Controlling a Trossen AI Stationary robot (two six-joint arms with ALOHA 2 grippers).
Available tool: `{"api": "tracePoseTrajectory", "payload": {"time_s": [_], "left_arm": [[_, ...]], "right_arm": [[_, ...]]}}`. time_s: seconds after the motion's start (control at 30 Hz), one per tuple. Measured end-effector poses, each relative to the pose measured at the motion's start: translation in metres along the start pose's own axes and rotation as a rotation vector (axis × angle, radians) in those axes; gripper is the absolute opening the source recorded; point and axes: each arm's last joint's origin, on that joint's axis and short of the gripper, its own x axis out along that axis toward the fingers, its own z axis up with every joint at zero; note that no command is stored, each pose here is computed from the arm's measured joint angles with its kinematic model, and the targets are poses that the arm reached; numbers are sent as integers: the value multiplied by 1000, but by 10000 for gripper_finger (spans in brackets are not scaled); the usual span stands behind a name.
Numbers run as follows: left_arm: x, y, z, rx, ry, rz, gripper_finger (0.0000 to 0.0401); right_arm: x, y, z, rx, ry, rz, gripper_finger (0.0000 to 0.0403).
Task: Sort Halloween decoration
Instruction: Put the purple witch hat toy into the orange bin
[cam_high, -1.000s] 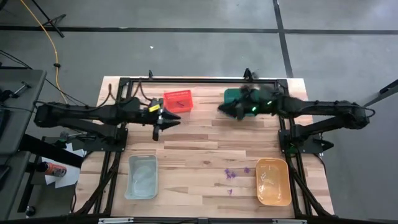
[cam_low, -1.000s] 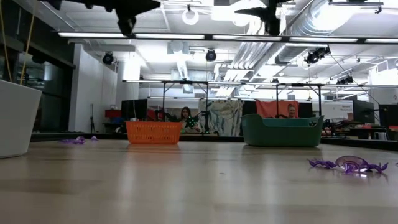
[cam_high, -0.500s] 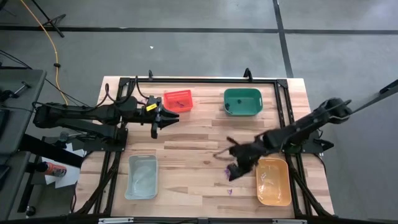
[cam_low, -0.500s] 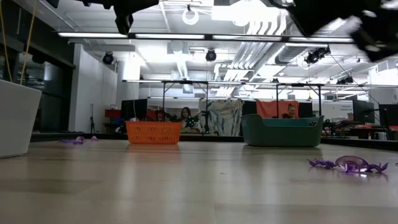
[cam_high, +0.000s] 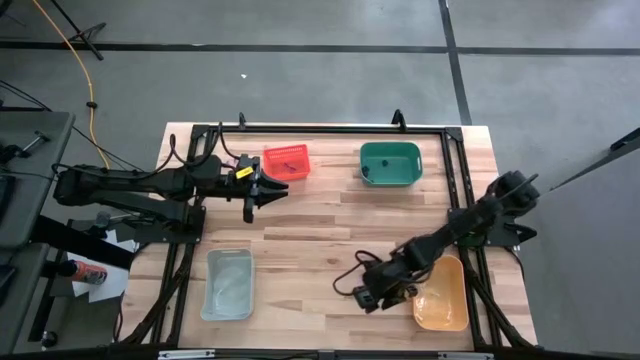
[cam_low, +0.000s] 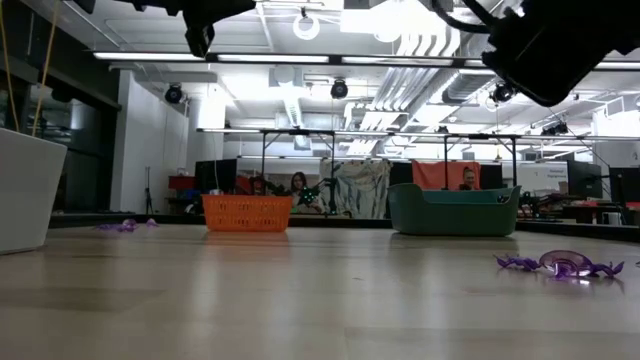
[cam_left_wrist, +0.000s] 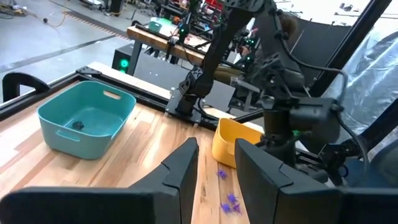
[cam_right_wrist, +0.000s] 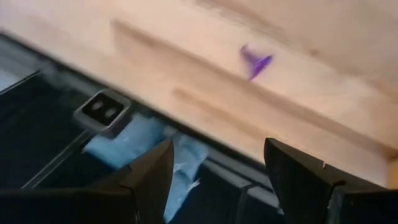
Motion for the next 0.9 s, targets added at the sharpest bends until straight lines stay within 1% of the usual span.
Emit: {"api": "tracePoseTrajectory", "payload": {"time_s": [0.17, 0.23, 0.37, 0.57, 0.8, 0.9], "left_arm": [[0, 1, -3, -2, 29, 11, 95], [0, 2, -4, -2, 45, 16, 95], [0, 3, -7, -4, 76, 28, 95], [-1, 4, -12, -5, 120, 44, 95], [-1, 4, -13, -7, 136, 36, 95], [-1, 4, -13, -7, 136, 36, 95]], "right_arm": [[14, 4, 1, 36, -45, -161, 245], [22, 4, 3, 59, -53, -188, 245], [32, 8, 4, 91, -68, -165, 245], [34, 8, 7, 178, -164, -132, 245], [40, 6, 4, 239, -169, -136, 245], [42, 3, -1, 264, -170, -149, 238]]}}
